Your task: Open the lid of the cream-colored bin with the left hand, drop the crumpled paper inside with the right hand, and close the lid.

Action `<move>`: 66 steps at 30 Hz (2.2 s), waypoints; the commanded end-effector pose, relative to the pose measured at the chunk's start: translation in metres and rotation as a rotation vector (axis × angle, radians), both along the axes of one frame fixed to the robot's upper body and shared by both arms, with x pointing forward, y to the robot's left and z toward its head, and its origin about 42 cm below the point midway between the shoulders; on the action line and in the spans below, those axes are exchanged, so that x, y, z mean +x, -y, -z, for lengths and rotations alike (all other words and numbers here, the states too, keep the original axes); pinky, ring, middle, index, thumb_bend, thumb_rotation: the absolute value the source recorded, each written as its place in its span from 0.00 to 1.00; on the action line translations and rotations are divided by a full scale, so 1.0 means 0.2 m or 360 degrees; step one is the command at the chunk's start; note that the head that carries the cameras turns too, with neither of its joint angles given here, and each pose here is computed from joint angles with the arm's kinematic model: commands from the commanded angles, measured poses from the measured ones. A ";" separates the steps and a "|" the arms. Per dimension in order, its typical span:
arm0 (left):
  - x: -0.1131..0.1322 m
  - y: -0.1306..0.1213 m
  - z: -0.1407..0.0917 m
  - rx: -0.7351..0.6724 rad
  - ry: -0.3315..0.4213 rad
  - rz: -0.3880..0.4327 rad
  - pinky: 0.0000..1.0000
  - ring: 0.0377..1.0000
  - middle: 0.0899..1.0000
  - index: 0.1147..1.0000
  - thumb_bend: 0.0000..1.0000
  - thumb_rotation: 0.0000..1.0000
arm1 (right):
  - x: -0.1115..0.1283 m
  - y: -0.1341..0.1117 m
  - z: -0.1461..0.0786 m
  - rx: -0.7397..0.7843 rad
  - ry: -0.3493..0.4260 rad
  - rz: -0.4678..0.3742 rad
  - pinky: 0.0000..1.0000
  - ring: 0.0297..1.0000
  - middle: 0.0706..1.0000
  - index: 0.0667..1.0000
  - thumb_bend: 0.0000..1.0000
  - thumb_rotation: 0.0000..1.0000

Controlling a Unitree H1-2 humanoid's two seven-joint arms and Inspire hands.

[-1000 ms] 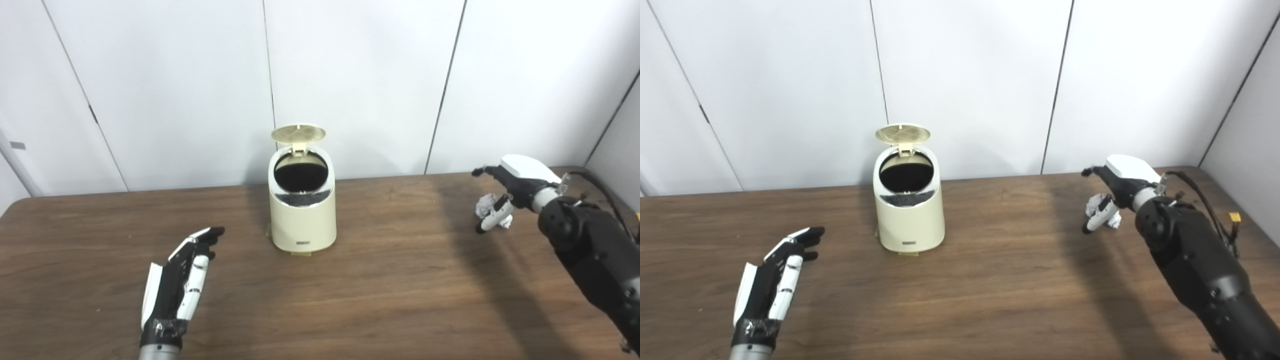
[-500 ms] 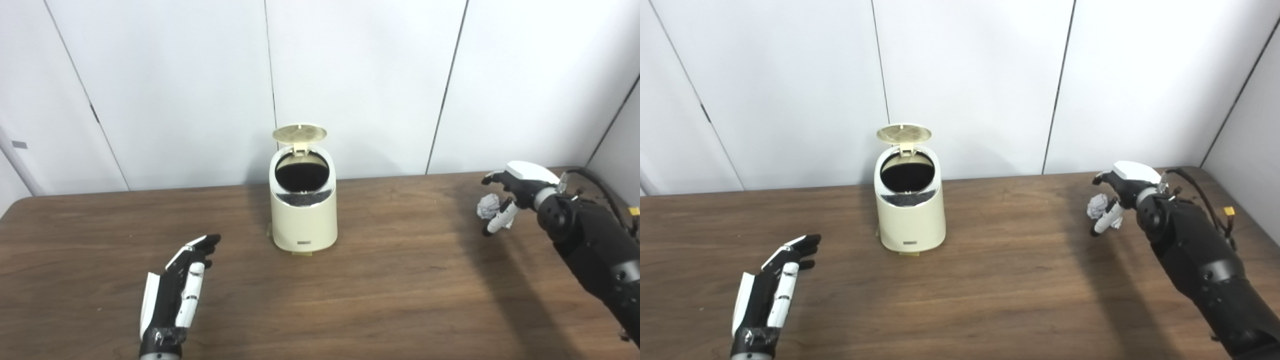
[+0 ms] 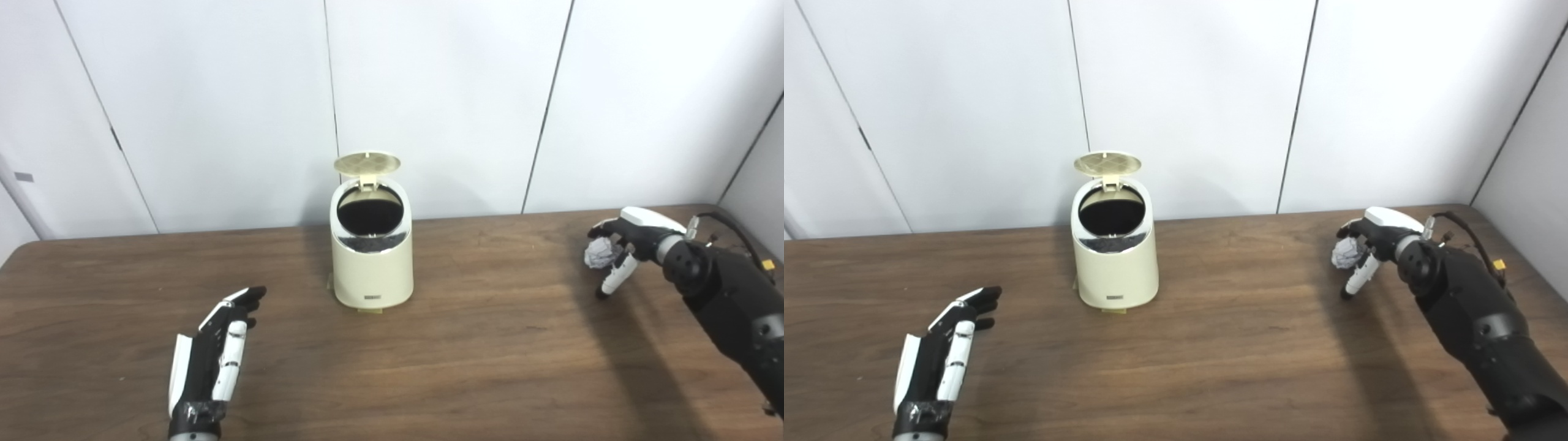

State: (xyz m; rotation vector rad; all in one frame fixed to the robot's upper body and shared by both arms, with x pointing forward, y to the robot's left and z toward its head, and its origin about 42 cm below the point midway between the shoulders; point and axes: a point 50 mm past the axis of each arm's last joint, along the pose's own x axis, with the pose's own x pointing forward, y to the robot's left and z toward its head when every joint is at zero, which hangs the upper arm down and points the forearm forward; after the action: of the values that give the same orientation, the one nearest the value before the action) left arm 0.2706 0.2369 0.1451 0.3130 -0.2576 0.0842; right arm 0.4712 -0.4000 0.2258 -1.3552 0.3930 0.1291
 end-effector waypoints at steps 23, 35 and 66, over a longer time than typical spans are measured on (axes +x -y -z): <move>0.01 0.00 -0.09 0.0011 0.0135 -0.0009 0.74 0.79 0.78 0.75 0.33 0.97 | 0.03 0.09 -0.09 -0.0166 0.0363 -0.0101 0.44 0.50 0.44 0.49 0.54 0.00; 0.01 0.01 -0.09 0.0018 0.0131 -0.0010 0.74 0.79 0.78 0.75 0.33 0.97 | 0.03 0.06 -0.07 -0.0224 0.0426 -0.0031 0.46 0.52 0.48 0.45 0.53 0.00; 0.03 0.04 -0.07 0.0005 0.0131 -0.0018 0.72 0.78 0.77 0.75 0.35 0.96 | -0.35 -0.50 -0.56 -0.0178 0.1017 -0.0760 0.44 0.49 0.51 0.41 0.52 0.00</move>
State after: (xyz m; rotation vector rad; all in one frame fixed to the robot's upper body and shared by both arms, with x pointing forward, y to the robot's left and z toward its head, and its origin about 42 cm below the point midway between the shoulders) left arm 0.2705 0.2334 0.1447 0.3252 -0.2588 0.0998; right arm 0.4020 -0.2979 0.3098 -1.4707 -0.3981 0.1148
